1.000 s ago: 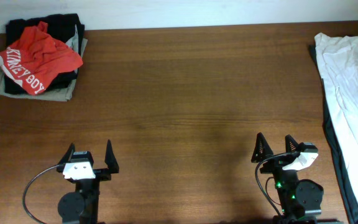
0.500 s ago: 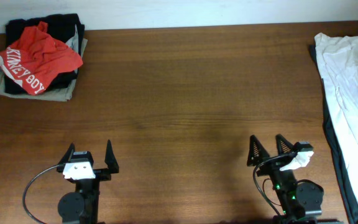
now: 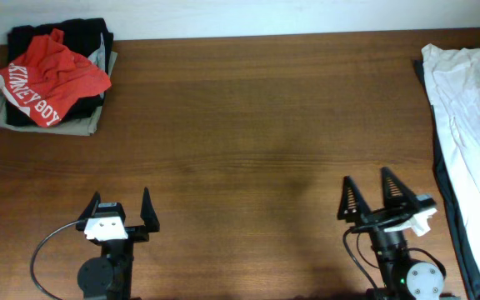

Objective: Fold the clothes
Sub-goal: 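Reach the right gripper to the white T-shirt at the right edge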

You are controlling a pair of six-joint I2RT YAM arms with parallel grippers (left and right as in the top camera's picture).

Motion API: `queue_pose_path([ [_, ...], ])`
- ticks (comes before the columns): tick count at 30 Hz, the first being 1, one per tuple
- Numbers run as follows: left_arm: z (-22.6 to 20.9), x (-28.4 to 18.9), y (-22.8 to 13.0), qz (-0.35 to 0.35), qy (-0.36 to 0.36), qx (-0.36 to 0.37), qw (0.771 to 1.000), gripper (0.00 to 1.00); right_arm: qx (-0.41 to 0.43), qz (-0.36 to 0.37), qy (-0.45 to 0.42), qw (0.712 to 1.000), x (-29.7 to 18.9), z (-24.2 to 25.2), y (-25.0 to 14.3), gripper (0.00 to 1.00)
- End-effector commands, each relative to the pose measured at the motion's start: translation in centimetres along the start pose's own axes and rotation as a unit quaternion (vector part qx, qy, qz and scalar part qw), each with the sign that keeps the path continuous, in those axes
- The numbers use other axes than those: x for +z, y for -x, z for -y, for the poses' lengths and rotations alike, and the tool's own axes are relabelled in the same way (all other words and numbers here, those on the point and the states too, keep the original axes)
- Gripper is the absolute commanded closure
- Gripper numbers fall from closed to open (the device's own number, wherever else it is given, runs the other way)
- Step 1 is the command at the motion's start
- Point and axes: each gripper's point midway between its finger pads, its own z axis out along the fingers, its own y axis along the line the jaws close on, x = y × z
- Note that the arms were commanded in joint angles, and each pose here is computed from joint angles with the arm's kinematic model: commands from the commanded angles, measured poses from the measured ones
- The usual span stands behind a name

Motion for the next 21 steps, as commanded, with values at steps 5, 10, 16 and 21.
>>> queue_pose_path([
  [5,-0.1,0.0,-0.3,-0.003,0.003,0.001,1.000,0.01,-0.131,0.035,-0.149,0.980,2.7,2.6,8.1,0.01],
  [10,-0.1,0.0,-0.3,-0.003,0.003,0.001,1.000,0.01,-0.161,-0.027,-0.217,0.962,8.4,4.6,10.1,0.01],
  [16,-0.1,0.0,-0.3,-0.003,0.003,0.001,1.000,0.01,-0.205,-0.172,-0.320,0.909,16.7,10.2,8.7,0.01],
  [21,-0.1,0.0,-0.3,-0.003,0.003,0.001,1.000,0.01,-0.229,-0.298,-0.423,0.824,21.0,20.0,6.6,0.01],
])
